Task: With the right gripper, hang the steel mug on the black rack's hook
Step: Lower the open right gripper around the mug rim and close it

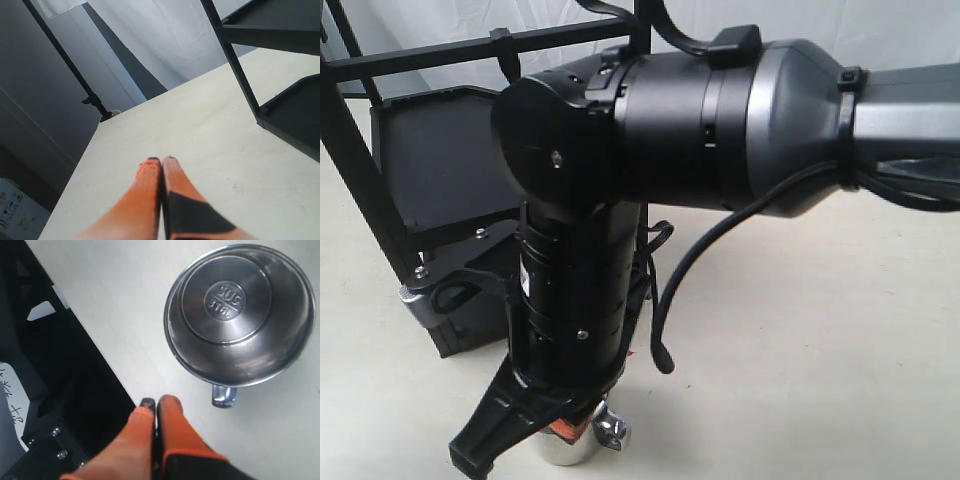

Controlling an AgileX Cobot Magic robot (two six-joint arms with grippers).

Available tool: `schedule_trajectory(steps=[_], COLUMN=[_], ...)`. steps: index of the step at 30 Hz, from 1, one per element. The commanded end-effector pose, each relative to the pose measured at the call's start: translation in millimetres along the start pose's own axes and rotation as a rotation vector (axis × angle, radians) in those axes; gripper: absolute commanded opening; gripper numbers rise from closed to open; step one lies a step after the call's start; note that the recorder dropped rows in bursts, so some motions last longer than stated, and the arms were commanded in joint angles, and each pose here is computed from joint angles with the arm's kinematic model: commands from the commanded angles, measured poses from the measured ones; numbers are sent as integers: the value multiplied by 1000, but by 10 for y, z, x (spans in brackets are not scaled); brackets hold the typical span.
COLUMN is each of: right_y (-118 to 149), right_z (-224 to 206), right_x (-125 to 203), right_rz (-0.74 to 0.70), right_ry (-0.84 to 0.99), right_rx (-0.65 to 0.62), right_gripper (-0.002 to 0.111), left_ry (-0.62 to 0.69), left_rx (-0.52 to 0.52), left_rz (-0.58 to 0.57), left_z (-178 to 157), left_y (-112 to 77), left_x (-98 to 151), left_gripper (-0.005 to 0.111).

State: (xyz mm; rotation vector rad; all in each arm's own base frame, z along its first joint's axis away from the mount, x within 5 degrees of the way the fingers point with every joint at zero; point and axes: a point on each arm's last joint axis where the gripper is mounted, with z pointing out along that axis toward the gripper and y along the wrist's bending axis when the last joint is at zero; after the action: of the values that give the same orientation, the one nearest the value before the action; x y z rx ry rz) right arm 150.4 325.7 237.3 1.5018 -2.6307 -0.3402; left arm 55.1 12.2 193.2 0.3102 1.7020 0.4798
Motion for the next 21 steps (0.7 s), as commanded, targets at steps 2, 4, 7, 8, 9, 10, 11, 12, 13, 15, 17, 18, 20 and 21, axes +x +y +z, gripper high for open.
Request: schedule_trajectory(steps=[2, 4, 7, 8, 9, 10, 11, 12, 13, 15, 17, 18, 20, 21], right_y=[-7, -24, -48, -60, -67, -73, -81, -86, -96, -109, -123, -135, -161, -191], right_z=[40, 106, 202, 249, 267, 296, 330, 351, 381, 432, 455, 463, 467, 464], right_x=[30, 46, 66, 70, 66, 59, 52, 48, 43, 34, 31, 30, 31, 32], right_rz=[-31, -35, -32, -30, -30, -28, -29, -27, -26, -23, -26, -30, -33, -14], right_ry=[24, 48, 81, 96, 102, 110, 119, 125, 134, 148, 156, 159, 163, 164], right_rx=[-3, -3, -2, -2, 1, 1, 1, 1, 3, 5, 15, 25, 52, 87], right_gripper=[-1, -1, -1, -1, -1, -1, -1, -1, -1, -1, -1, -1, -1, -1], left_ry=[-12, -12, -12, -12, -12, -12, -12, -12, -12, -12, -12, -12, -12, -12], left_rx=[-1, -1, -1, -1, -1, -1, -1, -1, -1, -1, -1, -1, -1, -1], left_rz=[-4, -4, -4, -4, -4, -4, -4, -4, -4, -4, -4, -4, -4, -4], left_z=[-3, -3, -3, -3, -3, -3, -3, -3, -3, -3, -3, -3, -3, -3], left_y=[0, 0, 0, 0, 0, 0, 0, 0, 0, 0, 0, 0, 0, 0], left_x=[-8, -8, -8, -8, -8, -8, -8, -8, -8, -8, -8, -8, -8, -8], left_gripper=[2, 2, 2, 2, 2, 2, 2, 2, 2, 2, 2, 2, 2, 2])
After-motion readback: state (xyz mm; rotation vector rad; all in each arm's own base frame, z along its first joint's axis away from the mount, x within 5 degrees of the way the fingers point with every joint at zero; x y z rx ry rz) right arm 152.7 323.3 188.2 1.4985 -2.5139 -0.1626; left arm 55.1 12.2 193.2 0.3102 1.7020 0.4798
